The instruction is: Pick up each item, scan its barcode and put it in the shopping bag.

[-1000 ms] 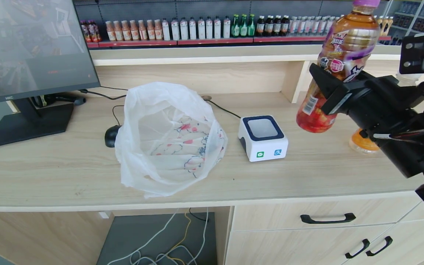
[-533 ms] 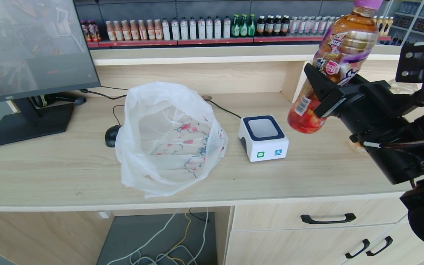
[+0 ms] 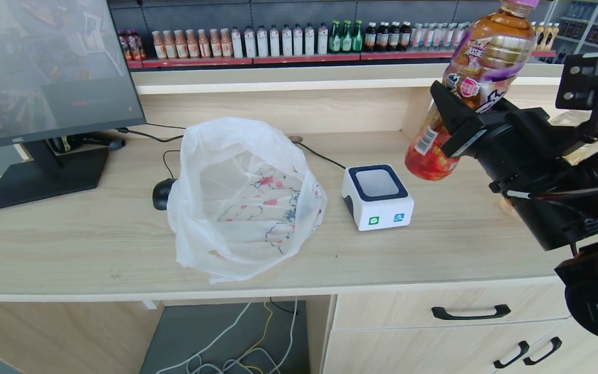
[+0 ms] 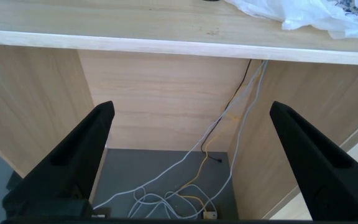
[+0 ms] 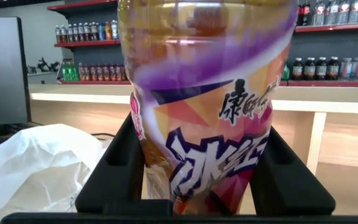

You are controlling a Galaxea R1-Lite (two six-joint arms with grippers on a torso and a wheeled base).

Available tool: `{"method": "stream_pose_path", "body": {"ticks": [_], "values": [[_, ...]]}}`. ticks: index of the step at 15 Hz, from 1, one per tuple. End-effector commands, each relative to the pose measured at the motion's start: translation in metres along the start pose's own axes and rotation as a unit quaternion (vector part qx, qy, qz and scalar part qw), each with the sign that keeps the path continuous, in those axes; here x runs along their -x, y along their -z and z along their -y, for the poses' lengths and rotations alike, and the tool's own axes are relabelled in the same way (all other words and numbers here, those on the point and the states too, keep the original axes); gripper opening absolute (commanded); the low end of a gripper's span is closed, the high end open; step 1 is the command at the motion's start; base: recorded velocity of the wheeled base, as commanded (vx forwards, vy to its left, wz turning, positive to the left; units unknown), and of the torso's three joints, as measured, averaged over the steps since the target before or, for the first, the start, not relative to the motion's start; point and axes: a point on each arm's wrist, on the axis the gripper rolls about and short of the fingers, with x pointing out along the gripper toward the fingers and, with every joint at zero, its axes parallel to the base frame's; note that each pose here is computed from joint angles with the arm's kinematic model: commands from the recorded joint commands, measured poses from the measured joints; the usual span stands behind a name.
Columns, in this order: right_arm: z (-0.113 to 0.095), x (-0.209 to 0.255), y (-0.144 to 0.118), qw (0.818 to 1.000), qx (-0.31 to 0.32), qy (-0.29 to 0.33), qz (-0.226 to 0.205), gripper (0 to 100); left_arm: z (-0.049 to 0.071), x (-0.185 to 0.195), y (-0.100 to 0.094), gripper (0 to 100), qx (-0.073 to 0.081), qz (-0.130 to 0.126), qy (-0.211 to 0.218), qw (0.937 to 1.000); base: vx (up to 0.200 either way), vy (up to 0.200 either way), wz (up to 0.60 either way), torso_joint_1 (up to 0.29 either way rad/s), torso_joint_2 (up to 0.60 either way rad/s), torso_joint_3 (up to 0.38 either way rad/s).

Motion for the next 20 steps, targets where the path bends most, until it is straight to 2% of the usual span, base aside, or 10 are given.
{"method": "stream_pose_path", "body": {"ticks": [1, 14, 20], "values": [[-0.0005, 0.0002, -0.0007, 1.000, 0.000, -0.002, 0.000, 0, 0.0000, 0.0000, 0.0001, 100, 0.000, 0.000, 0.000, 1.0000, 0.000, 0.200, 0.00, 0.022, 0.01, 0.002], [-0.0008, 0.0017, -0.0005, 1.000, -0.007, -0.004, -0.002, 0, 0.0000, 0.0000, 0.0001, 100, 0.001, 0.000, 0.000, 1.0000, 0.000, 0.200, 0.00, 0.001, 0.00, 0.002], [-0.0034, -0.0004, 0.0002, 1.000, -0.009, -0.009, 0.000, 0, 0.0000, 0.0000, 0.0001, 100, -0.002, 0.000, 0.000, 1.0000, 0.000, 0.000, 0.00, 0.000, 0.00, 0.000]]}}
